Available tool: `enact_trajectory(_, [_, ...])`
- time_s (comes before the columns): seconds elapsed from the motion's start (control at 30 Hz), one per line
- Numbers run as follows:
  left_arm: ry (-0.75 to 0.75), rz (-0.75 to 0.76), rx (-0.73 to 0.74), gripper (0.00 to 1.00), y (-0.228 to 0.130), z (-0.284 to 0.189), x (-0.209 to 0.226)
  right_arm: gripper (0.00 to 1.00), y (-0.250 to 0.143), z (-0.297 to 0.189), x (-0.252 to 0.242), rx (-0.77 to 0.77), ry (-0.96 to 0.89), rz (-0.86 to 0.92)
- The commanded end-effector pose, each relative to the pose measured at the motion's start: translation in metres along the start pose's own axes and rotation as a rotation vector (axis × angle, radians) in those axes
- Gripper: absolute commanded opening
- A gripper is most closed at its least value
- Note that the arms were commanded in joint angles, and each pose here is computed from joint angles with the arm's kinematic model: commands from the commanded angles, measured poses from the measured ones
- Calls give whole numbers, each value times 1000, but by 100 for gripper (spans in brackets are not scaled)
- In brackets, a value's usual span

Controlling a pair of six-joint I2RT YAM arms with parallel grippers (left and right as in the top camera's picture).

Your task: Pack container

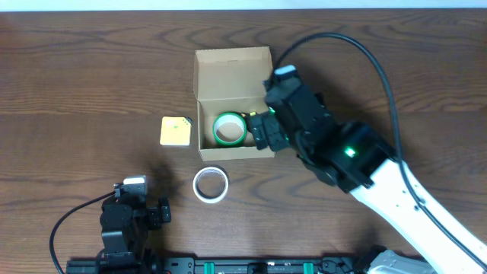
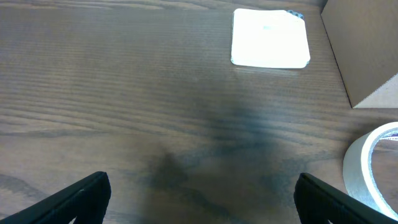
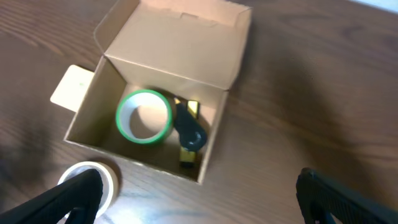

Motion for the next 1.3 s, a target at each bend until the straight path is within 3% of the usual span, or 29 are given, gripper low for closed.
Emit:
enact_trajectory(0.0, [4,10,25,95,-9,3,1,99,-9,-10,-22,32,-89,-27])
enact_trajectory(0.23, [4,10,25,95,-9,3,1,99,-67,-2,-81,211,-220,176])
enact_trajectory(0.47, [4,10,25,95,-9,3,1,99,-127,2,-96,57,-248,270])
enact_trajectory(0.63, [4,10,25,95,-9,3,1,99,-210,2,-110,-1,-312,339])
enact_trajectory(0.73, [4,10,25,95,-9,3,1,99,-235,0,-118,-42,-359,374])
enact_trajectory(1.07, [4,10,25,95,-9,3,1,99,-291,22,-125,-105,-444,454])
enact_trajectory(1.27, [4,10,25,95,-9,3,1,99,-300,30,-123,-92,-443,453])
Point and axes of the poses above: each gripper's point midway between its finger pads, its own z axis out along the fingers, its own x axis along the line the jaws close on, y = z × x, the point moved 1 cm from there along -z, back along the fingers, and after that the axes turned 11 degrees about -z, right-handed, at the moved point
